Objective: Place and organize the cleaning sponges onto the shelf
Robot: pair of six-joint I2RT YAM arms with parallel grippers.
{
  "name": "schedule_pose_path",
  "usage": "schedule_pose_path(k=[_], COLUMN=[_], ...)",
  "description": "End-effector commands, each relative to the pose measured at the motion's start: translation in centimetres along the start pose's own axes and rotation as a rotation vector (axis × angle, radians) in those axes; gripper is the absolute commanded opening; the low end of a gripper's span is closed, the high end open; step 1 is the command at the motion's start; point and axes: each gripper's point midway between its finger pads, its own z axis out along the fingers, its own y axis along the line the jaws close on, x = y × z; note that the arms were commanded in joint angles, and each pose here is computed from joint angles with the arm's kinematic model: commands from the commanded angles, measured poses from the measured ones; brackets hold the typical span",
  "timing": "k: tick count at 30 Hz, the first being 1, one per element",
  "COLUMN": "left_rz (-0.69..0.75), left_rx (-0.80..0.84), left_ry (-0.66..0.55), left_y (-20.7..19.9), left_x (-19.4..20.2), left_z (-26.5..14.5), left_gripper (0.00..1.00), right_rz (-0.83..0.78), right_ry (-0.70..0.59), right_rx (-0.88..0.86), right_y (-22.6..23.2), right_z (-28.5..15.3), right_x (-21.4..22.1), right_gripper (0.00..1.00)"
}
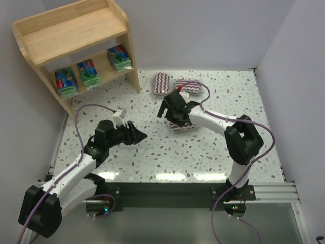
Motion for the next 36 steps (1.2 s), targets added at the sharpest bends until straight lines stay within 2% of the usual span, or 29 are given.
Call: schedule_pose_path(k=[1, 6, 8, 13, 16, 25, 32, 34, 36], left_rz=[0.039, 0.042, 0.035, 0.017, 0.019, 0.017, 0.029, 0.030, 0.029], left_rx=[0.031, 0.018, 0.026, 0.047, 0.039, 0.018, -0.053, -0.068, -0.098], left_ry=[-0.074, -0.085, -0.064, -0.043, -0.038, -0.018, -0.042, -0.045, -0.057], left_y=[-0.9, -0.6, -0.5, -0.8, -0.6, 0.2, 1.7, 2.0, 2.4], left_x=[-1.4, -1.6, -1.4, -1.2, -1.0, -0.2, -0.1, 0.0, -0.3], left_z=[-0.4, -0.2, 0.3, 1.2, 1.4, 1.6, 1.2, 1.1, 1.0], left_gripper=[0.49, 0.49, 0.49, 0.49, 0.49, 0.49, 0.49, 0.49, 0.49], right_rz=[-0.026, -0.120, -0.101, -0.030, 0.005, 0.034, 0.016, 0.004, -0.015], right_ry=[-0.003, -0.173, -0.226, -0.243, -0.234, -0.151, -0.072, -0.008, 0.003], right_rx=[-0.086, -0.027, 0.022, 0.268, 0.329, 0.269, 0.094, 0.024, -0.030], right_y=[1.9, -0.5, -2.6, -10.7, -14.1, -15.5, -12.9, -11.7, -10.5], right_z=[-2.2, -6.3, -7.5, -7.7, -7.4, -2.9, 1.5, 2.3, 2.3], right_x=[-1.1, -6.1, -8.3, -10.0, -9.7, -5.4, -3.0, -1.5, -1.1], right_gripper=[0.91, 0.93, 0.94, 0.95, 0.95, 0.94, 0.89, 0.87, 0.85])
